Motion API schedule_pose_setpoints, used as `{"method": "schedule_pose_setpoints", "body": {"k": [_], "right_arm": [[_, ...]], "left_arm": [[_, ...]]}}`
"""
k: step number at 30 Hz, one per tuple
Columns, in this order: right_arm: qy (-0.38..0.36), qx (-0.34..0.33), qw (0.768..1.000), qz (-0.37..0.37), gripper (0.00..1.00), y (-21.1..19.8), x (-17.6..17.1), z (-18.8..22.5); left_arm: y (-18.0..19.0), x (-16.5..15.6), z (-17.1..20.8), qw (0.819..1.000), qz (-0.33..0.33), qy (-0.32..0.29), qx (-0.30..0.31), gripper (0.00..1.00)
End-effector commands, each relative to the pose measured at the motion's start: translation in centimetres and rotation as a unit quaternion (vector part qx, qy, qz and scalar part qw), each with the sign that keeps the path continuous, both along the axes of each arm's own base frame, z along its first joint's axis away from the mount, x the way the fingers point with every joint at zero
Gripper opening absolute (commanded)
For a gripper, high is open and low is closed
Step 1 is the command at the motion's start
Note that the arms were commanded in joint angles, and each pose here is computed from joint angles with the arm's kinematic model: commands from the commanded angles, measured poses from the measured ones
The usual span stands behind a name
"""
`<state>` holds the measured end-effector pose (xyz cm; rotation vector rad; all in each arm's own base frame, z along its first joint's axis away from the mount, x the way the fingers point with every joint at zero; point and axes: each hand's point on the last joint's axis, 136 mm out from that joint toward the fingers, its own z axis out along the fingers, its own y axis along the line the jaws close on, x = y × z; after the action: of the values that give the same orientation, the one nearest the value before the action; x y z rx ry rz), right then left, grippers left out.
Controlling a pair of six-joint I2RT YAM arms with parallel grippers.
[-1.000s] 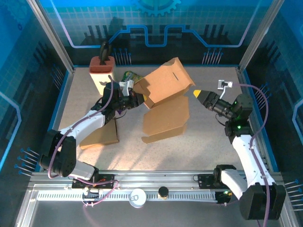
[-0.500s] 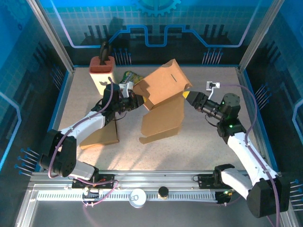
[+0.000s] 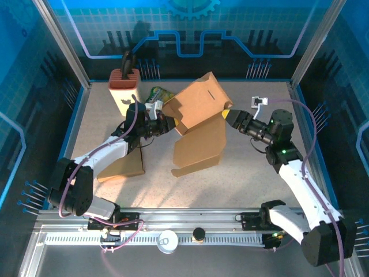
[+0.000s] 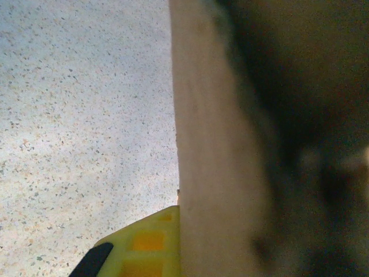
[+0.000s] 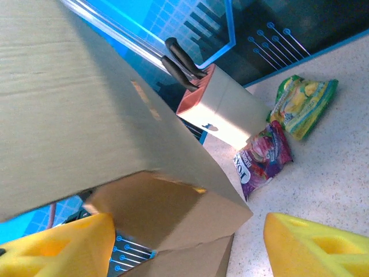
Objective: Fold the paper box
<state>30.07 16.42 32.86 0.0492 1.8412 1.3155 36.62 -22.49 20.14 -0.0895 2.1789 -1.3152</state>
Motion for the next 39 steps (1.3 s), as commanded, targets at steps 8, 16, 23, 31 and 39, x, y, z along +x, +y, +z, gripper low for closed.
{"method": "schedule_pose_setpoints", "body": {"k": [8, 16, 23, 31, 39], "right_arm": [[-0.116, 0.008, 0.992, 0.049, 0.67, -2.7, -1.1, 9.6], [-0.087, -0.017, 0.989, 0.116, 0.53, -0.7, 1.7, 8.5], [-0.088, -0.031, 0.984, 0.150, 0.48, 0.7, 2.7, 8.2], [-0.090, -0.028, 0.976, 0.195, 0.38, 2.2, 3.1, 8.1], [-0.077, -0.013, 0.973, 0.217, 0.38, 3.0, 2.7, 7.2]], "left_arm": [[-0.3, -0.3, 0.6, 0.998, -0.042, 0.037, -0.022, 0.00], [-0.8, -0.1, 0.5, 0.997, -0.064, 0.048, -0.018, 0.00], [-0.9, 0.1, 0.2, 0.996, -0.073, 0.053, -0.010, 0.00], [-0.9, 0.1, -0.3, 0.995, -0.078, 0.055, 0.002, 0.00], [-0.8, 0.2, -0.5, 0.995, -0.078, 0.056, 0.004, 0.00]]}}
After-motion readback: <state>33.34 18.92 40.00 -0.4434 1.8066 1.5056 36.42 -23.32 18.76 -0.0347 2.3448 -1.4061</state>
